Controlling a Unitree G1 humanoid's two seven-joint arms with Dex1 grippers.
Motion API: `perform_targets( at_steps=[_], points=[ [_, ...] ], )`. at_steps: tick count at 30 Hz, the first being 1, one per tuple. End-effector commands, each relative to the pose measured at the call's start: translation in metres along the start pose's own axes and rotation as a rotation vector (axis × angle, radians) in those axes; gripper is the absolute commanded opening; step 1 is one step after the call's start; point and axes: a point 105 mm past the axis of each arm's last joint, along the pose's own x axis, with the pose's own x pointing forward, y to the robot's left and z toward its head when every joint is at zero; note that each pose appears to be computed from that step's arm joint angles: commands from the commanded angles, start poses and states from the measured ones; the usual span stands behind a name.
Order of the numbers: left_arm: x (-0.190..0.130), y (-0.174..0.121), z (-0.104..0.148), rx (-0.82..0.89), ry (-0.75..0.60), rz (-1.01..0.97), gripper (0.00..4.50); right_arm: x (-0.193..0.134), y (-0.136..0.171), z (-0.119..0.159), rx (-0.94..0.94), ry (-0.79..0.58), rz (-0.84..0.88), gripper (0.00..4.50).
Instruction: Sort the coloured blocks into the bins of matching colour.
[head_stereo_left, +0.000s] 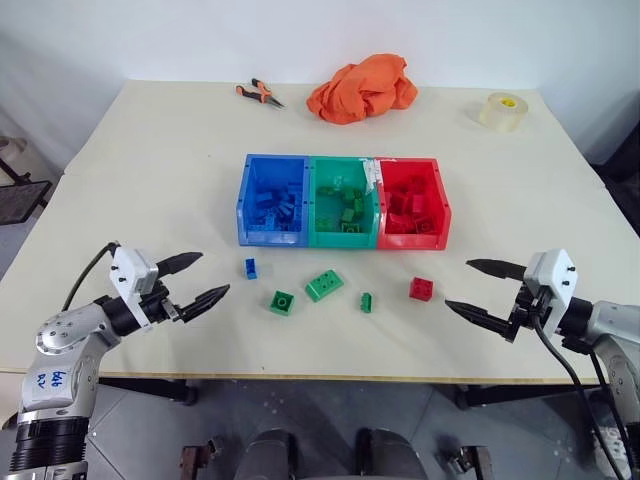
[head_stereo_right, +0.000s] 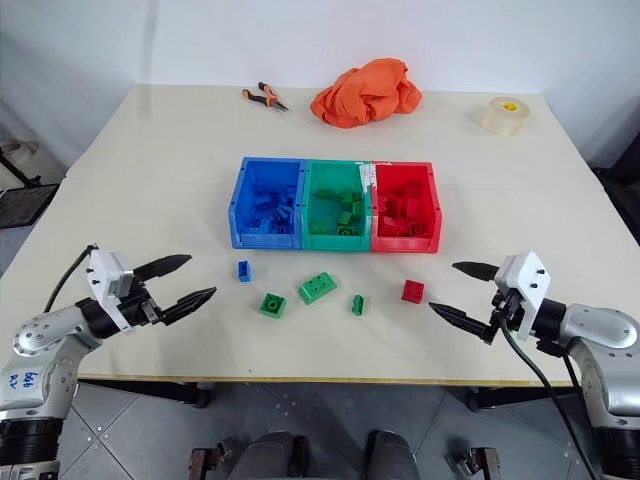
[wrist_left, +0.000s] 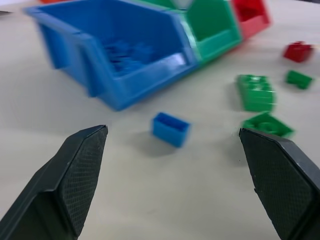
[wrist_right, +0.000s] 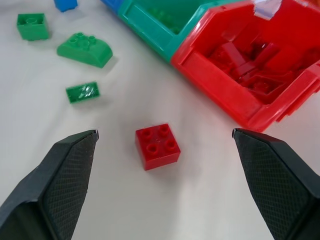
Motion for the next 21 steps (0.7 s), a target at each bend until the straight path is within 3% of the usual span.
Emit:
perform_targets(
  at_steps=[1, 9, 21],
  points=[
    [0.007, -0.009, 0.007, 0.032, 0.010, -0.100, 4.48, -0.026, -0.009, 0.005, -0.054, 0.058, -0.032, 4.50],
    [0.016, -0.012, 0.006, 0.061, -0.007, -0.260, 4.48, -0.059, -0.013, -0.005, -0.063, 0.191, -0.047, 4.50],
    [-0.011, -0.014, 0.006, 0.069, -0.017, -0.298, 4.48, -0.001, -0.017, -0.007, -0.046, 0.224, 0.064, 4.50]
  ],
)
